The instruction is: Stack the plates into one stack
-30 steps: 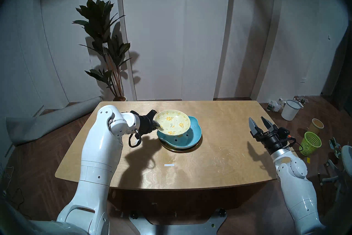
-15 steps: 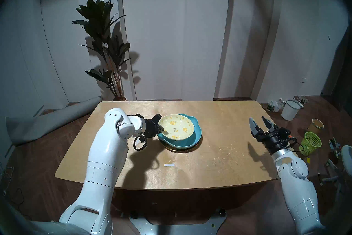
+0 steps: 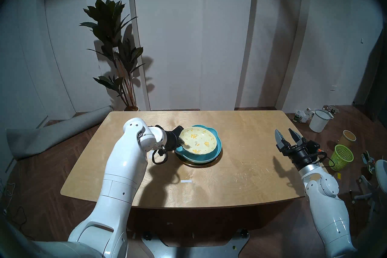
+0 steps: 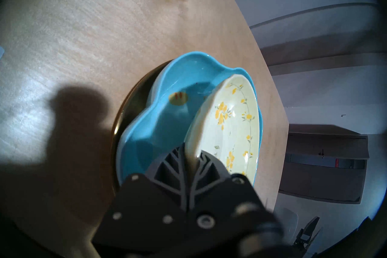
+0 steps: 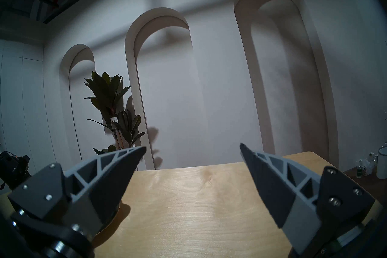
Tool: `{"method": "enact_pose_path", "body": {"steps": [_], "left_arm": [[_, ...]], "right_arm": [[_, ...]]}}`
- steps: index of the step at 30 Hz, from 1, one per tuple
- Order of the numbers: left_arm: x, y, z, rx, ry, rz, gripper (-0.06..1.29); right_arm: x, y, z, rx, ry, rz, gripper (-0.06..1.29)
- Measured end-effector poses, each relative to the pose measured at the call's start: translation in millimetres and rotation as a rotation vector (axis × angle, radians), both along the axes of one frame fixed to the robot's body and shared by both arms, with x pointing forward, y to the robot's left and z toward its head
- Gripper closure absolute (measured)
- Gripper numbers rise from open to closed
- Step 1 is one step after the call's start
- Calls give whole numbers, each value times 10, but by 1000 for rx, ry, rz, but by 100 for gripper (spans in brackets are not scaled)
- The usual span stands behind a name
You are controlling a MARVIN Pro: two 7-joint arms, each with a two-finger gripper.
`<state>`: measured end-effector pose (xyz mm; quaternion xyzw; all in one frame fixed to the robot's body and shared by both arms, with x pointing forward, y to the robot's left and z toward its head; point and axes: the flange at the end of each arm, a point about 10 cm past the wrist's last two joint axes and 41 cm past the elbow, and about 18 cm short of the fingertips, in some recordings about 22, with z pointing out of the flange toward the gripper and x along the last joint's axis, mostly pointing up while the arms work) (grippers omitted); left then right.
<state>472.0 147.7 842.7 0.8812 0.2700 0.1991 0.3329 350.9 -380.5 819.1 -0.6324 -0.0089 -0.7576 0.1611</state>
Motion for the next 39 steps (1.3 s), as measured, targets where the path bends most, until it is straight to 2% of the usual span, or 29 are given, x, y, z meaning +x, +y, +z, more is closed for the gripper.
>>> {"method": "enact_pose_path", "body": {"steps": [13,17,18,19,20,21,23,28,32,39], "left_arm": [[48,-81,22,59,-25,-21,125],[74,-114,94,60,-52,-27,108],[79,-120,110,60,-58,-29,100],[83,-125,127,66,-66,-30,86],[84,-125,129,72,-69,-30,65],[85,-121,131,81,-73,-30,20],[84,-116,144,99,-84,-30,3],[70,-102,236,151,-132,-25,2],[56,-94,385,189,-194,-23,2],[51,45,741,231,-333,3,2]], "right_arm": [[-4,-22,-4,1,-5,3,2],[-3,-28,-9,1,-5,5,2],[-3,-28,-10,2,-6,5,2],[-2,-29,-10,2,-6,5,2],[-1,-30,-10,2,-6,5,2],[-1,-31,-10,2,-7,6,2],[1,-32,-9,3,-7,6,2],[3,-33,-8,4,-9,6,2],[4,-33,-9,4,-9,7,2],[19,-9,-15,6,-9,17,2]]}}
